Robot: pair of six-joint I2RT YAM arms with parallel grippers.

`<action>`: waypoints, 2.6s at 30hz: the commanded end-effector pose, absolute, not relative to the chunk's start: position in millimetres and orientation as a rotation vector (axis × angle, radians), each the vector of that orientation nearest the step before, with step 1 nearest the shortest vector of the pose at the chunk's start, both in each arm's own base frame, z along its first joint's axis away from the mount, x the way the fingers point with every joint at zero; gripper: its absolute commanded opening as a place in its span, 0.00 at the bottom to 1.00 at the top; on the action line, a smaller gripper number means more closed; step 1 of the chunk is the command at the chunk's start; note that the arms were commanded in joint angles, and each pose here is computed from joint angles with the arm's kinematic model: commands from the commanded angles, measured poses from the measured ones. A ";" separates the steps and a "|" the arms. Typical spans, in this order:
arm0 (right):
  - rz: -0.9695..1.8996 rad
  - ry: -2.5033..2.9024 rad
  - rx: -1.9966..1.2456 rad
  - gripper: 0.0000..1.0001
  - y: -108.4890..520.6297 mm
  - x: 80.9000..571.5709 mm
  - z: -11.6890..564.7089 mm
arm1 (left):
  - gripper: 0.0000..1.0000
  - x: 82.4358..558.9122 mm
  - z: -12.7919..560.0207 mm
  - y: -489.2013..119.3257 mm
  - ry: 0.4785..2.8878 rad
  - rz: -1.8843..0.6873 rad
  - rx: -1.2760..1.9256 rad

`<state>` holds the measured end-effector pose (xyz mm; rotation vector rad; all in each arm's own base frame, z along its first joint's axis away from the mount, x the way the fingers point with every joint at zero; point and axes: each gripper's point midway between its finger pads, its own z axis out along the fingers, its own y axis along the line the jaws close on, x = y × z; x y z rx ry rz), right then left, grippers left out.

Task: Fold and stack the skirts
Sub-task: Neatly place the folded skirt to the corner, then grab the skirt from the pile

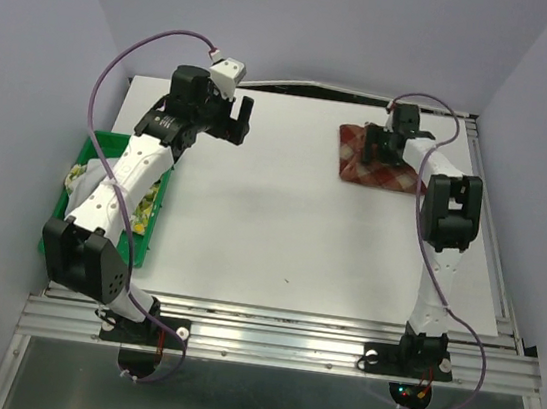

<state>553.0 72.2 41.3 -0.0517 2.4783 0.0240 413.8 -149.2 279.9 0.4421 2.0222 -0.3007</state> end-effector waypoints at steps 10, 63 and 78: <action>-0.123 2.497 -0.103 0.99 -32.6 602.7 -2.3 | 0.98 413.6 261.1 -136.0 2.064 -0.278 0.497; 0.428 2.287 -0.374 1.00 77.5 449.4 231.8 | 0.38 378.2 150.0 185.8 2.492 0.349 0.148; 0.422 2.223 -0.372 1.00 78.9 457.0 257.7 | 0.00 375.5 399.0 102.0 1.974 0.234 0.319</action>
